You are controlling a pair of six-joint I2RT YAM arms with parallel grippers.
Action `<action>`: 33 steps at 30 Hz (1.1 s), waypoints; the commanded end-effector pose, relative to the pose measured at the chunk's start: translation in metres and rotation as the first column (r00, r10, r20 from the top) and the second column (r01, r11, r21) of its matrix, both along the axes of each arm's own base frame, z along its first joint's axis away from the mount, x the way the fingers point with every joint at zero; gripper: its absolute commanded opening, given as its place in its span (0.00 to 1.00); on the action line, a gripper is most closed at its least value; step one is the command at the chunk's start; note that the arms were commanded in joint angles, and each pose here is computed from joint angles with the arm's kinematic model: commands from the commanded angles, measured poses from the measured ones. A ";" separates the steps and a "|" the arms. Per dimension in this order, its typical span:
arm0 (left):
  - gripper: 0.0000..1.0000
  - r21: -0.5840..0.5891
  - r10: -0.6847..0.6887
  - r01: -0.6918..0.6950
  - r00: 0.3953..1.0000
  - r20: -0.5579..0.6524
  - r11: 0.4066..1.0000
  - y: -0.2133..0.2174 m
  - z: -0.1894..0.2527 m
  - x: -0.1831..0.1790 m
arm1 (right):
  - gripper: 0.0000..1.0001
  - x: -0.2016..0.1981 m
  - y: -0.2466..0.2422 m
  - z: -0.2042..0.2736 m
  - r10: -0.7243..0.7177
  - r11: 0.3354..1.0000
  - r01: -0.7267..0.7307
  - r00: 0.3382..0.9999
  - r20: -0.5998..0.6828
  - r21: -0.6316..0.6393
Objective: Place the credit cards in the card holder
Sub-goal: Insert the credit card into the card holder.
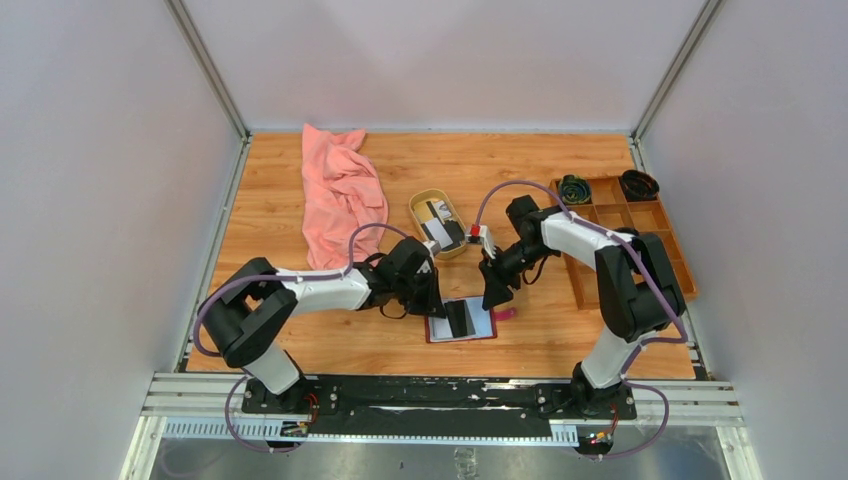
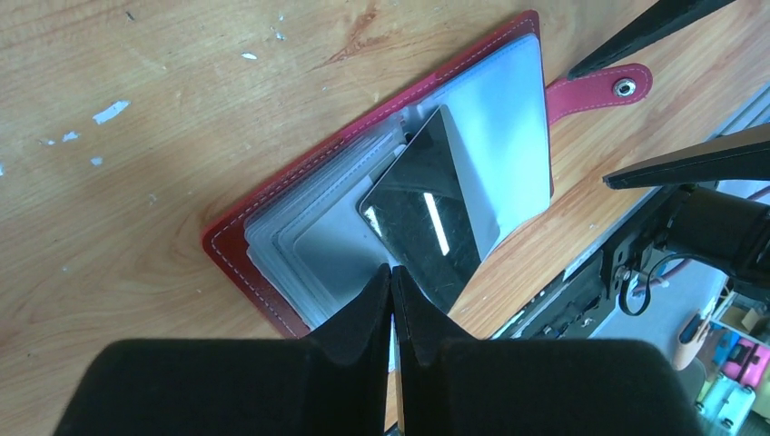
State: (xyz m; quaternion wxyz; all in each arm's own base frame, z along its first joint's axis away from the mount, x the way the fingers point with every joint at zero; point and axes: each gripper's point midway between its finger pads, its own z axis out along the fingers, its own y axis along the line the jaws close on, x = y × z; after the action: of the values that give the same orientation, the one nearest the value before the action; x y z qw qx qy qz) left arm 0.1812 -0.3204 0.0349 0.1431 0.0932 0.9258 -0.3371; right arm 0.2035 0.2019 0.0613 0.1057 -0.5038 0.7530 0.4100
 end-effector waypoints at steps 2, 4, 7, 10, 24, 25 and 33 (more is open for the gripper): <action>0.08 0.010 -0.005 0.005 1.000 0.004 1.000 -0.007 -0.003 0.003 | 0.49 -0.003 0.002 0.000 0.014 0.999 -0.015 1.000 -0.019 -0.029; 0.08 0.010 -0.008 0.008 1.000 0.004 1.000 -0.009 -0.003 0.003 | 0.49 -0.003 0.002 0.000 0.013 0.999 -0.013 1.000 -0.020 -0.029; 0.08 0.009 -0.012 0.012 1.000 0.001 1.000 -0.012 -0.003 0.004 | 0.49 -0.003 0.002 0.000 0.014 0.999 -0.014 1.000 -0.019 -0.029; 0.08 0.008 -0.016 0.016 1.000 -0.001 1.000 -0.015 -0.004 0.005 | 0.49 -0.003 0.002 0.000 0.014 0.999 -0.014 1.000 -0.018 -0.030; 0.08 -0.010 -0.045 0.045 0.999 -0.016 0.999 -0.031 -0.003 0.005 | 0.49 -0.003 0.001 0.000 0.011 0.999 -0.012 1.000 -0.021 -0.038; 0.08 -0.013 -0.048 0.048 0.999 -0.017 0.999 -0.032 -0.002 0.004 | 0.49 -0.003 0.001 0.000 0.010 0.999 -0.011 1.000 -0.021 -0.037; 0.08 -0.024 -0.062 0.062 0.997 -0.040 0.998 -0.039 -0.004 -0.001 | 0.49 -0.002 0.002 0.002 0.012 0.999 -0.013 1.000 -0.016 -0.031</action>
State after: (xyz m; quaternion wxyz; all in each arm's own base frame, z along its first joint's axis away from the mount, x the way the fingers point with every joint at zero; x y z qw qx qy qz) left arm 0.1842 -0.3511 0.0319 0.1249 0.1072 0.9223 -0.3498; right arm 0.2034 0.2009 0.0585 0.0998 -0.5056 0.7557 0.4043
